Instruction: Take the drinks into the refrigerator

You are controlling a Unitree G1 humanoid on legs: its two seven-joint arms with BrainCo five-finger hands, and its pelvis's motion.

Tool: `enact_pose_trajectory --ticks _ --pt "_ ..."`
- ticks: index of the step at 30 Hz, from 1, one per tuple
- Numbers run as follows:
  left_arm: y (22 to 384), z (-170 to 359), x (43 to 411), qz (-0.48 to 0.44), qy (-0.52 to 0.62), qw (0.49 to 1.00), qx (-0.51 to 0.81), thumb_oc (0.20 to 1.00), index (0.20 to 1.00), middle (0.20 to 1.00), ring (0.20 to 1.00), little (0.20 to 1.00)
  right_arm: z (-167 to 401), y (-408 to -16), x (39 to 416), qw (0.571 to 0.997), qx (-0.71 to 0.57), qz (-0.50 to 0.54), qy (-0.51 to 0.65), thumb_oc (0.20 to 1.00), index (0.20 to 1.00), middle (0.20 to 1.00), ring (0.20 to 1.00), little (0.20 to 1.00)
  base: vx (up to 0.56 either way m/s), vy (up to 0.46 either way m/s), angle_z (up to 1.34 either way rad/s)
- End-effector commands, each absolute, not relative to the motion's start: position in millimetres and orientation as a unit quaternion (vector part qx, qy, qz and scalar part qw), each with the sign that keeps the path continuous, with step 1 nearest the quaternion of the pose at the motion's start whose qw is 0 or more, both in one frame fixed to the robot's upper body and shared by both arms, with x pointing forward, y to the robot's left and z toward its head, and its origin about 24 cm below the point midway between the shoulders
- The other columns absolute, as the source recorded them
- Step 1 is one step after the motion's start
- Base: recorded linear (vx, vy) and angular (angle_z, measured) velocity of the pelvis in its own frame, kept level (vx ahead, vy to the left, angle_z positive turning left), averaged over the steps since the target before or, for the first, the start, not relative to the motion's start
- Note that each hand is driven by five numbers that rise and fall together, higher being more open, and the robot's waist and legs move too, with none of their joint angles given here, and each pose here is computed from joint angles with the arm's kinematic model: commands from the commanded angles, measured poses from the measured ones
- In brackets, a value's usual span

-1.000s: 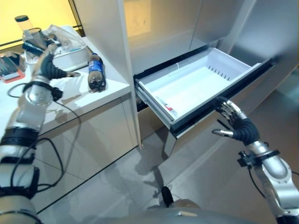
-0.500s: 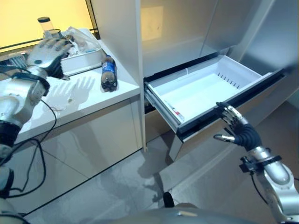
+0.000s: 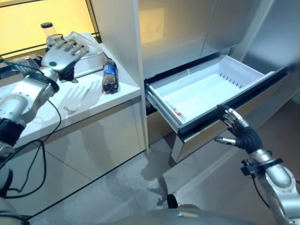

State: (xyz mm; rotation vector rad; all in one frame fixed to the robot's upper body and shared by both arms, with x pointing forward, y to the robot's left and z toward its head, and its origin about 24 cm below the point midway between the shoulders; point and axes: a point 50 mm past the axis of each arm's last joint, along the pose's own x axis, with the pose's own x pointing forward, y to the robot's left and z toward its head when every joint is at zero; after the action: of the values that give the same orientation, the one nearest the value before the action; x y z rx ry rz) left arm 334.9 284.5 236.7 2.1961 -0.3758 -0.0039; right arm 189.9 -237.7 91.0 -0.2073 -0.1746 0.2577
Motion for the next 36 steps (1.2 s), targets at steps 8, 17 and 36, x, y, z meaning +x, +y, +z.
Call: enact_pose_trajectory --ticks 8,17,36 --pt "296.5 280.4 334.9 0.048 -0.164 0.356 0.919 1.000 1.000 1.000 1.000 1.000 127.4 -239.1 189.4 0.967 -0.119 0.132 -0.184 1.000 1.000 1.000 1.000 1.000 0.00 0.000 0.00" --pt "297.9 263.5 337.5 0.020 -0.149 0.355 0.923 1.000 1.000 1.000 1.000 1.000 129.4 -240.2 187.6 0.967 -0.112 0.127 -0.191 1.000 1.000 1.000 1.000 1.000 0.00 0.000 0.00" --pt "286.6 239.5 341.0 -0.006 -0.174 0.367 0.914 1.000 1.000 1.000 1.000 1.000 132.1 -237.2 185.4 0.966 -0.099 0.134 -0.198 1.000 1.000 1.000 1.000 1.000 0.00 0.000 0.00"
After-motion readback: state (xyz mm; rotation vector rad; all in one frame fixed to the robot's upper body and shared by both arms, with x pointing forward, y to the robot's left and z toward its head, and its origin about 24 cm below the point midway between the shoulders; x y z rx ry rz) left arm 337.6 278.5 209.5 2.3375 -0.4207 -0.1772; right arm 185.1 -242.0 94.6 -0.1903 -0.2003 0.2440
